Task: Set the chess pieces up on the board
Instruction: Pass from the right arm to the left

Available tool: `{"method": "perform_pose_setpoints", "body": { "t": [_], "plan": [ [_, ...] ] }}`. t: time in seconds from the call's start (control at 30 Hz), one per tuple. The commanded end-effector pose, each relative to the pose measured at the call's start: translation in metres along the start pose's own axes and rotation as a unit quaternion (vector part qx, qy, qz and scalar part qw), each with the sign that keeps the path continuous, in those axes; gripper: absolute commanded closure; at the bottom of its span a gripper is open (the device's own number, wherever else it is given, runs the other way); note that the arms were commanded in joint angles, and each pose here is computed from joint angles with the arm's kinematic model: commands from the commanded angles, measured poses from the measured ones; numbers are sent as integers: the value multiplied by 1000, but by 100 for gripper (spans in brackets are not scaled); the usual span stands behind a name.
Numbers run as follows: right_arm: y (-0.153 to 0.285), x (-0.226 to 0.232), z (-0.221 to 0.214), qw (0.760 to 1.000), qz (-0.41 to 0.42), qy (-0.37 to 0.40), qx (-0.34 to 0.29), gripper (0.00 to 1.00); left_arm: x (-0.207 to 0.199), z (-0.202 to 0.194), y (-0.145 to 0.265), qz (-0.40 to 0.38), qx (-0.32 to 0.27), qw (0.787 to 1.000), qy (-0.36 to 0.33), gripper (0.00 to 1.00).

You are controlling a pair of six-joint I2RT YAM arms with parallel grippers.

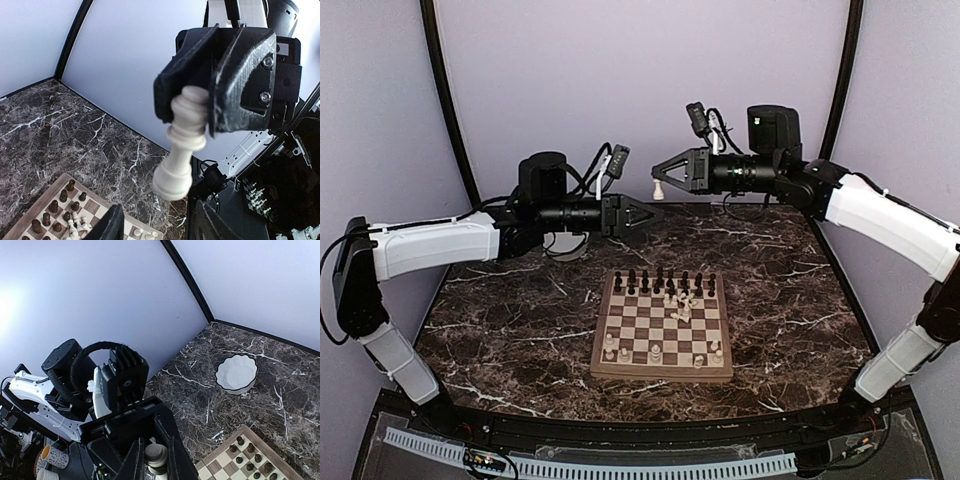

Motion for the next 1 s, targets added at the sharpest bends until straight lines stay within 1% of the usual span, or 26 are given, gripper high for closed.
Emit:
{"method": "perform_pose_setpoints", "body": {
  "t": [0.0, 0.1, 0.27, 0.33, 0.4, 0.43, 0.57, 0.67, 0.7, 0.73, 0.83, 0.87, 0.9, 0.93, 0.97],
  "plan": [
    [-4, 7, 6, 999, 32, 4, -4, 92, -13, 27, -2, -26, -36, 999, -25, 53],
    [-8, 7, 6, 999, 35, 3, 4, 92, -15, 29, -3, -38, -43, 998, -27, 53],
    [-11, 6, 7, 999, 37, 1, 7, 92, -21, 34, -1, -49, -51, 997, -38, 51],
    [-13, 6, 6, 999, 39, 0, 10, 92, -21, 35, -1, -49, -51, 997, -40, 55],
    [-14, 6, 7, 999, 40, 1, 12, 92, -20, 35, -2, -47, -50, 997, -39, 61],
    [-14, 7, 8, 999, 41, 2, 10, 92, -19, 34, -3, -47, -48, 997, -38, 66],
    [-13, 7, 10, 999, 37, 6, 10, 92, -16, 32, -5, -43, -46, 998, -30, 81],
    [-13, 6, 8, 999, 35, 6, 15, 91, -14, 32, -5, -35, -44, 998, -30, 86],
    [-12, 6, 8, 999, 34, 6, 18, 89, -13, 32, -4, -30, -44, 998, -31, 89],
    [-11, 7, 7, 999, 32, 4, 25, 85, -11, 29, -5, -24, -38, 998, -34, 90],
    [-5, 8, 12, 998, 7, 1, 55, 66, 2, 20, -4, 20, -12, 999, -43, 93],
    [-2, 8, 10, 998, -5, 4, 69, 61, 9, 10, -3, 44, 7, 998, -52, 93],
    [2, 7, 8, 997, -17, 7, 82, 58, 9, 8, 1, 53, 12, 997, -61, 93],
    [5, 4, 4, 995, -33, 8, 95, 57, 15, -3, 4, 70, 30, 994, -74, 93],
    [7, -1, -2, 993, -48, 6, 111, 56, 14, -4, 8, 76, 33, 993, -84, 93]
  ]
}}
Point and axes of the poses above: each gripper's point midway between its finger pads, its own y axis back along the fingers, its own x axis along the line the jaws close on, z = x × y, the point moved 3 cm from there along y, back along the fingers, and after that the axes turned 8 degrees about -y, right-handed, at the moved point
